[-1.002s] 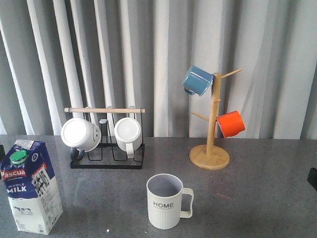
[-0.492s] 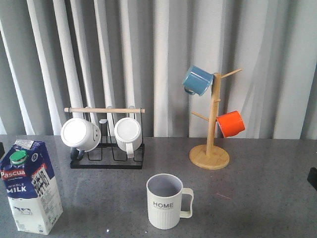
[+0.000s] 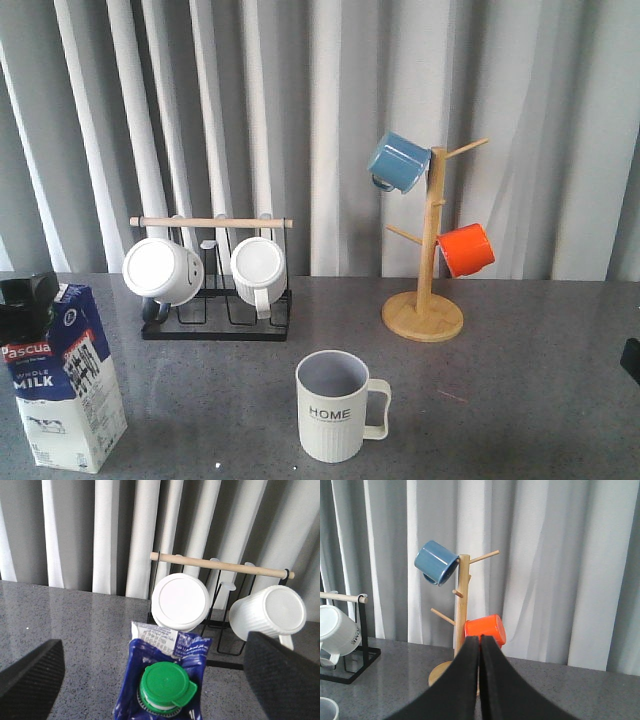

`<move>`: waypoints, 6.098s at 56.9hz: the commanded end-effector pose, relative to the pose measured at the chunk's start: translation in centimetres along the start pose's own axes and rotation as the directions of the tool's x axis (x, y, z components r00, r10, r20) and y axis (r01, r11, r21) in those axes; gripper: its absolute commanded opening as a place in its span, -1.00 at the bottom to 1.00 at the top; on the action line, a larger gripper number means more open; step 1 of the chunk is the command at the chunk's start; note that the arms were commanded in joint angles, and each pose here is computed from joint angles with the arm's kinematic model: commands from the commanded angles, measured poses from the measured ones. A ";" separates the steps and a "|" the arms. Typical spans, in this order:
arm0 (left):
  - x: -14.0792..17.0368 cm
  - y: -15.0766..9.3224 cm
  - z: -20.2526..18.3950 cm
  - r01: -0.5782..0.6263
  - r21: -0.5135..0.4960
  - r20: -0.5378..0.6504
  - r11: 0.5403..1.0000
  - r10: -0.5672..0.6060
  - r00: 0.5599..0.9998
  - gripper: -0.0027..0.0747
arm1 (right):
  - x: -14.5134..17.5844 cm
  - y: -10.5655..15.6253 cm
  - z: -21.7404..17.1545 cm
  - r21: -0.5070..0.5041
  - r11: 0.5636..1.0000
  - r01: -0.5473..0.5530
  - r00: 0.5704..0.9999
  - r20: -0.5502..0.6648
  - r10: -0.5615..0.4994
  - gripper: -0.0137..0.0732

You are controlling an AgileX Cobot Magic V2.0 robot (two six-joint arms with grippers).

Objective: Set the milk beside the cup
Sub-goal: 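Lower the left gripper onto the milk carton top and grasp it, then lift the milk carton with the left gripper and carry it toward the mug, then lower the milk carton onto the table beside the white mug, then open the left gripper and lift it away from the carton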

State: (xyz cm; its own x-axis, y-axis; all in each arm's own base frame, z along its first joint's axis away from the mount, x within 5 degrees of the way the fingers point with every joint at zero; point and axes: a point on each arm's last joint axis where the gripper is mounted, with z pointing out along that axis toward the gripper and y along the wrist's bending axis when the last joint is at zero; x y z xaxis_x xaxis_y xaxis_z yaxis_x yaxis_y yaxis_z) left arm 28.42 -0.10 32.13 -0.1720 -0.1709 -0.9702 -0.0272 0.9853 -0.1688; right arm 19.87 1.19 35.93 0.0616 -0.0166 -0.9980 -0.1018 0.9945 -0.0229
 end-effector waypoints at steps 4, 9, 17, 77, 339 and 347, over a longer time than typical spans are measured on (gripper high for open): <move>-1.2 -0.3 1.1 0.015 0.023 0.119 1.000 -0.018 0.993 0.94 | -1.9 0.1 -0.2 -0.016 1.000 0.012 0.994 0.106 -0.010 -0.70; -0.4 -0.4 1.9 0.021 0.029 0.096 0.999 -0.024 0.995 0.93 | -1.9 0.1 -0.2 -0.016 1.000 0.012 0.994 0.106 -0.010 -0.70; 1.2 -0.5 3.2 0.038 0.030 0.034 0.999 -0.039 0.999 0.92 | -1.9 0.1 -0.2 -0.016 1.000 0.012 0.994 0.107 -0.010 -0.70; 0.7 -1.6 4.2 0.056 0.026 0.001 0.998 -0.056 0.998 -0.95 | -1.9 0.1 -0.2 -0.016 1.000 0.012 0.994 0.107 -0.010 -0.70; -10.3 -17.5 -10.6 0.159 0.580 0.213 0.799 -0.337 0.917 -0.95 | -1.9 0.1 -0.2 -0.016 1.000 0.012 0.994 0.107 -0.010 -0.70; -7.4 -18.5 -11.0 -0.125 0.643 0.207 0.756 -0.014 0.978 -0.95 | -1.9 0.1 -0.2 -0.016 1.000 0.012 0.994 0.107 -0.010 -0.70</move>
State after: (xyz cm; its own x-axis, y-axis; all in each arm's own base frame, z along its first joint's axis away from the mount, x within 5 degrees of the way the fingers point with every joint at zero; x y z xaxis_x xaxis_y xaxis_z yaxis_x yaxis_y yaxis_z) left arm 20.61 -16.96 44.45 -0.0041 -0.3409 -0.9401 0.5613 0.7773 -0.2843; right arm 19.88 1.18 35.90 0.0587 -0.0169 -0.9981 -0.1007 0.9947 -0.0228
